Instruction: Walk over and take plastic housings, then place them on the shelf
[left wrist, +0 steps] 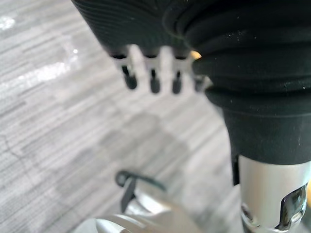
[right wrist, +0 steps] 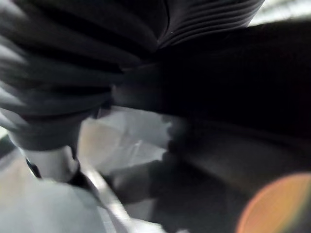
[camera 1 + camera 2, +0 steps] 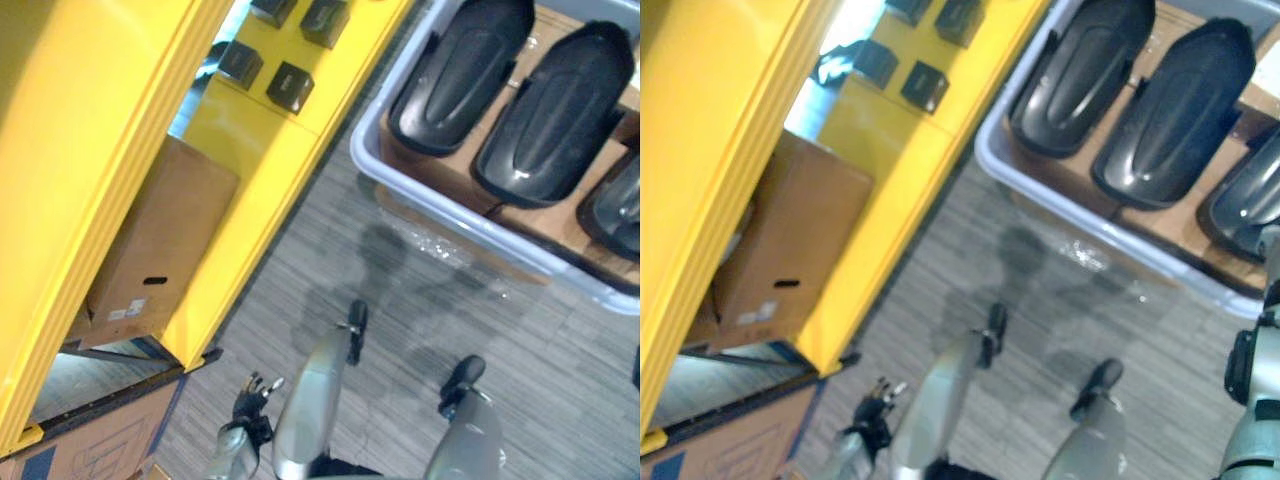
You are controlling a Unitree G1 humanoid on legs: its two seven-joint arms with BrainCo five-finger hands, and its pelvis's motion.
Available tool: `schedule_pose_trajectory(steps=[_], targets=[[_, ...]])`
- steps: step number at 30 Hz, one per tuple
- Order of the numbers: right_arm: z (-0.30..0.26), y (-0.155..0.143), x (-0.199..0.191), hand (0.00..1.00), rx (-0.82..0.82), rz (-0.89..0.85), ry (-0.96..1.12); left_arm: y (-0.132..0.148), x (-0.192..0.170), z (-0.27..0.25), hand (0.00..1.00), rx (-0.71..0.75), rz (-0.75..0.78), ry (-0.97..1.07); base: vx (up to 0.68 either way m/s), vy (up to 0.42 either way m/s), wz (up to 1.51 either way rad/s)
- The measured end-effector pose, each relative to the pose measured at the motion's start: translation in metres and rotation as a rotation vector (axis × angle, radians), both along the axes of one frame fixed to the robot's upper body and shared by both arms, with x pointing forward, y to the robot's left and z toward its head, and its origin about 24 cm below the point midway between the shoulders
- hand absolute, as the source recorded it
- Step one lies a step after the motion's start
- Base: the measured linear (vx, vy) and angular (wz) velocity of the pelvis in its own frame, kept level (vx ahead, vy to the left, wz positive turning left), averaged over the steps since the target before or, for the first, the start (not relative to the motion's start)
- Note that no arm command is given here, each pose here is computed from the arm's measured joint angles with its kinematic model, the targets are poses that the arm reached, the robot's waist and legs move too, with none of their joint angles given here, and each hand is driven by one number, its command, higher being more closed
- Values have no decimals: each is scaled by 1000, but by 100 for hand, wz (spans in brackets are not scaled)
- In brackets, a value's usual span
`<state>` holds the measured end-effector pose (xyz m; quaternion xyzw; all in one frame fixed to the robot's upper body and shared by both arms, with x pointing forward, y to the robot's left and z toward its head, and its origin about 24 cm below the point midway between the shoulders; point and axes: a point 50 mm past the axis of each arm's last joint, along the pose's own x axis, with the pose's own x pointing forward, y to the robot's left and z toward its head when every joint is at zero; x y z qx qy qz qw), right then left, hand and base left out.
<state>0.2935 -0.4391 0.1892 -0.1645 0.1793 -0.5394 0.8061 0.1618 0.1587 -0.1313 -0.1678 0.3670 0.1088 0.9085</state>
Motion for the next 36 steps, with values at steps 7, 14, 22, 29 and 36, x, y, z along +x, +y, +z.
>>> schedule_pose_trajectory(steps=[7, 14, 22, 29, 36], targets=[[3, -2, -3, 100, -190, -33, 121, -2, 2, 2, 0, -11, 0, -17, 7, -24, 3], [29, 10, 9, 100, -383, 2, 98, -1, 4, 12, 0, -50, 42, -79, -4, -15, -3], [45, 25, 17, 100, -502, 82, 57, 20, 9, 27, 0, -71, 156, -168, 55, -64, -1], [-12, 70, 24, 100, -505, 229, -25, 36, 13, 50, 0, -73, 232, -293, 82, -85, 8], [-53, 130, 11, 100, -560, 342, -158, 22, 58, 105, 0, -142, 130, -548, 83, 5, -21]])
